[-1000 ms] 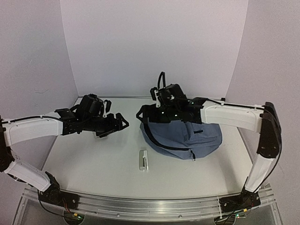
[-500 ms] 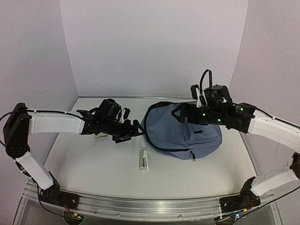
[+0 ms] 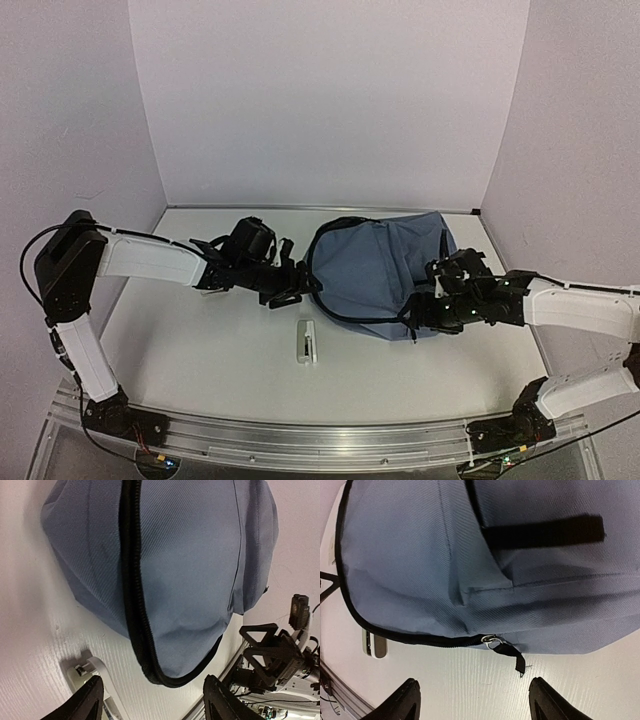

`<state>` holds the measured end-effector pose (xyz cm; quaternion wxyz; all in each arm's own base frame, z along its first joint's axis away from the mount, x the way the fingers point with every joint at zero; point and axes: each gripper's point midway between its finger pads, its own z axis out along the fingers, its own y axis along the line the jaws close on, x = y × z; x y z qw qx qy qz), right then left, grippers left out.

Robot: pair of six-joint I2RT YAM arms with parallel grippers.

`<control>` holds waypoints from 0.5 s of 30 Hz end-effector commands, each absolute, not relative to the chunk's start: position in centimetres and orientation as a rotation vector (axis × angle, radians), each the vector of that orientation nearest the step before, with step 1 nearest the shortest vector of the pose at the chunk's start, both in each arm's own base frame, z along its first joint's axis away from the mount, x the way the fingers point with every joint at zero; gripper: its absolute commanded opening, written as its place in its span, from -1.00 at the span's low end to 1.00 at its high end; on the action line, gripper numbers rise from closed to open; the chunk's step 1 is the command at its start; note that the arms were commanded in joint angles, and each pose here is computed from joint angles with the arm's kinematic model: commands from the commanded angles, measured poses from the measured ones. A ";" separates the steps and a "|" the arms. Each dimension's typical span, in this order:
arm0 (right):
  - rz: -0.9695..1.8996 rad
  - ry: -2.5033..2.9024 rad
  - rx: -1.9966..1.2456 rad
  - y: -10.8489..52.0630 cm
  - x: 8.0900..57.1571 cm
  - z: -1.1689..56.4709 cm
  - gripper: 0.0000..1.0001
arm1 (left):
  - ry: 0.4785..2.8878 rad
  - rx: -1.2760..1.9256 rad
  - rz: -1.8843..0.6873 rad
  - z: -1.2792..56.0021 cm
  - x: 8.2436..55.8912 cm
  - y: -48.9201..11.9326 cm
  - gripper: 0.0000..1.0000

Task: Pack the student bag
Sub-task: Place the stationery in the student bag.

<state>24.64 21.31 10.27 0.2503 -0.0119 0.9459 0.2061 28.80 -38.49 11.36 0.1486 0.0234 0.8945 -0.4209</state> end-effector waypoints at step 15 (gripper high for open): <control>0.553 2.619 0.074 21.1 25.6 4.4 0.01 | 2.514 0.124 -1.328 12.8 30.3 -42.0 -0.52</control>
